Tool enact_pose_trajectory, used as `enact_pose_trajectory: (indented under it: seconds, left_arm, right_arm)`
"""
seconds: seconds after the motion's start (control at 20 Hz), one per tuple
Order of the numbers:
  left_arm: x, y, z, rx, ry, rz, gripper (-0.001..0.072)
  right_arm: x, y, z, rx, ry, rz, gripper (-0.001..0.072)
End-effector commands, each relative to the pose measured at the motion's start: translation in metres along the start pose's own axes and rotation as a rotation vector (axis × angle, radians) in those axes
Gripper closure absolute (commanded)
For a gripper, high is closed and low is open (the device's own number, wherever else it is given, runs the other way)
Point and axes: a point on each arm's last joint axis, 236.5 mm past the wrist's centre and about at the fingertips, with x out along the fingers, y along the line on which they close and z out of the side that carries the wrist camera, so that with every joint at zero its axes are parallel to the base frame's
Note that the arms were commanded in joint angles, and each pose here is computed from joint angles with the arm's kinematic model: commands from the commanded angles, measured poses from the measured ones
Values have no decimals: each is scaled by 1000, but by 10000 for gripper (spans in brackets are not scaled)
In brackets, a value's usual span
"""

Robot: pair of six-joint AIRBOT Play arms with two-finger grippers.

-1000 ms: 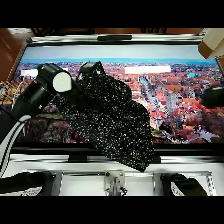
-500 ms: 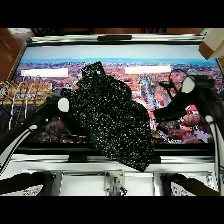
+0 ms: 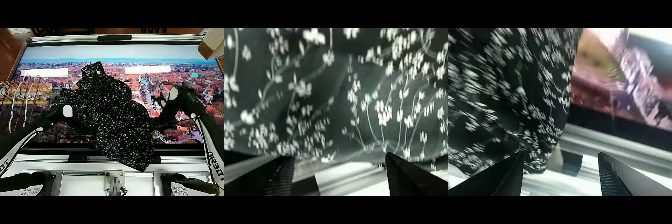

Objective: Fold the shirts.

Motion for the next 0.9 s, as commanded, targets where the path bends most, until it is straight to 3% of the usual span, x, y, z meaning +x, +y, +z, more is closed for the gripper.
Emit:
enact_pose_trajectory:
  seconds: [0.0,0.1,0.15,0.2,0.35,0.4,0.45,0.55,0.7,0.85]
  left_arm:
    - [9,3,8,-20,-13,0,193]
    - [11,4,11,-24,-18,1,289]
    - [11,4,12,-24,-25,0,427]
    - [11,3,14,-23,-31,-1,512]
    - [11,3,15,-8,-36,-2,630]
    - [10,2,15,-6,-39,-2,650]
    - [9,2,16,-4,-42,-4,653]
    - [2,-4,20,33,-54,-9,654]
    - [-44,-36,55,172,-181,-45,654]
    - [-148,-102,101,365,-426,-100,654]
  right_arm:
    - [41,6,-28,-10,102,57,139]
    - [53,14,-29,4,94,95,139]
    - [55,18,-24,11,74,115,139]
    - [55,23,-19,15,51,135,139]
    - [52,40,0,38,-27,209,142]
    - [50,47,7,46,-52,238,144]
    - [49,50,12,54,-75,253,218]
    - [49,49,17,59,-97,250,645]
    - [26,46,27,-52,-146,213,652]
    - [-91,55,72,-260,-480,112,652]
